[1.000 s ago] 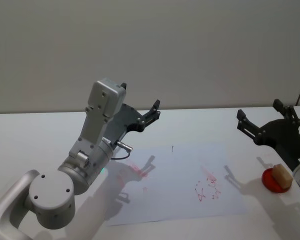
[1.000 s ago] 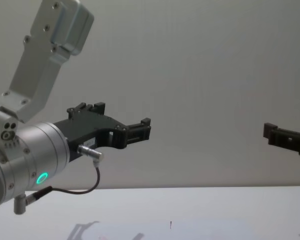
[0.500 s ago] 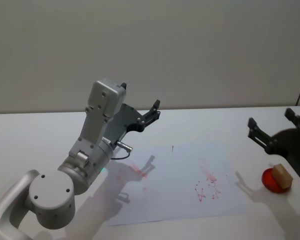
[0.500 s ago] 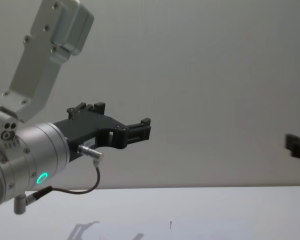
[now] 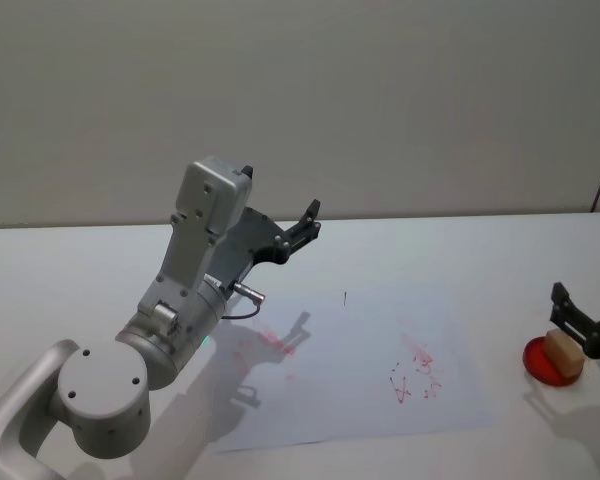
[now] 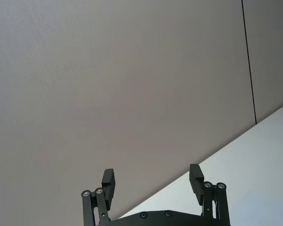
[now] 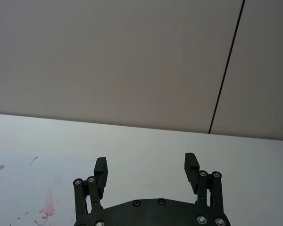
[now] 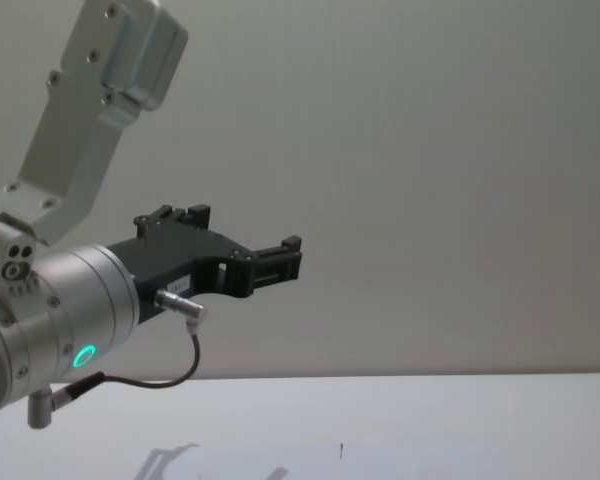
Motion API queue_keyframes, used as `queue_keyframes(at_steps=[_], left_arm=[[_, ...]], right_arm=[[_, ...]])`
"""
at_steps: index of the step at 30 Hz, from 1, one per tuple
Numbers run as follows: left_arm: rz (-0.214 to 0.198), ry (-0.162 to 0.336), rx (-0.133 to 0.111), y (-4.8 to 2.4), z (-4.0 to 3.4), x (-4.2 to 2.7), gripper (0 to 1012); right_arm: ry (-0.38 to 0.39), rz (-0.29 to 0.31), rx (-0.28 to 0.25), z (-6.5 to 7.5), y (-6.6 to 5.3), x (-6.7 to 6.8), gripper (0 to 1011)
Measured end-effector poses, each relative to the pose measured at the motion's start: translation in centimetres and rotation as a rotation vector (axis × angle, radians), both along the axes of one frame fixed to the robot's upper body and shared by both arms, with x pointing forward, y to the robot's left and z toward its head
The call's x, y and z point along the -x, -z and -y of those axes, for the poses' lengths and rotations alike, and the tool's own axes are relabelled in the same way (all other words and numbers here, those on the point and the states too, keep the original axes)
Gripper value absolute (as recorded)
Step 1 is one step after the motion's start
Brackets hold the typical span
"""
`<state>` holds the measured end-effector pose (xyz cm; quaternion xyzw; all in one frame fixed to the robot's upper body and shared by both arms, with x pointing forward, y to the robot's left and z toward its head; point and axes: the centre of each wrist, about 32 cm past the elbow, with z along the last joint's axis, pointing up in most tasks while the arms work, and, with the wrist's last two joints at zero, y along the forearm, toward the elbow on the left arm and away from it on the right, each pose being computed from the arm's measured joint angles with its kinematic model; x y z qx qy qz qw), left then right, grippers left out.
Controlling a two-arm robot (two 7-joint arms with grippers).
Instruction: Use the one hand to pick up the stamp and affix it onto the A4 paper.
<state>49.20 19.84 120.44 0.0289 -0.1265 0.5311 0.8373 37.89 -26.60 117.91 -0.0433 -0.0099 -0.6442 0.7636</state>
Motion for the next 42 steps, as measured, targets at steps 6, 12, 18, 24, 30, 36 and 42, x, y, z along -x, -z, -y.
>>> queue_keyframes(at_steps=[6,12,18,24,30,36,42], left_arm=[[0.000,0.000,0.000,0.00,0.00,0.00,1001],[0.000,0.000,0.000,0.00,0.00,0.00,1001],[0.000,0.000,0.000,0.00,0.00,0.00,1001],[0.000,0.000,0.000,0.00,0.00,0.00,1001],[0.000,0.000,0.000,0.00,0.00,0.00,1001],[0.000,0.000,0.000,0.00,0.00,0.00,1001],[0.000,0.000,0.000,0.00,0.00,0.00,1001]], right_arm=[[0.019,-0.026,0.010,0.1,0.0,0.5,1001],[0.030,-0.061,0.015,0.2,0.1,0.5,1001],[0.043,-0.106,0.017,0.4,0.4,0.1,1001],[0.046,-0.153,0.019,0.7,0.7,-0.4,1001],[0.039,-0.192,0.021,0.9,1.0,-1.1,1001],[0.026,-0.232,0.021,1.0,1.5,-1.9,1001],[0.000,-0.268,0.025,1.0,1.9,-2.8,1001]])
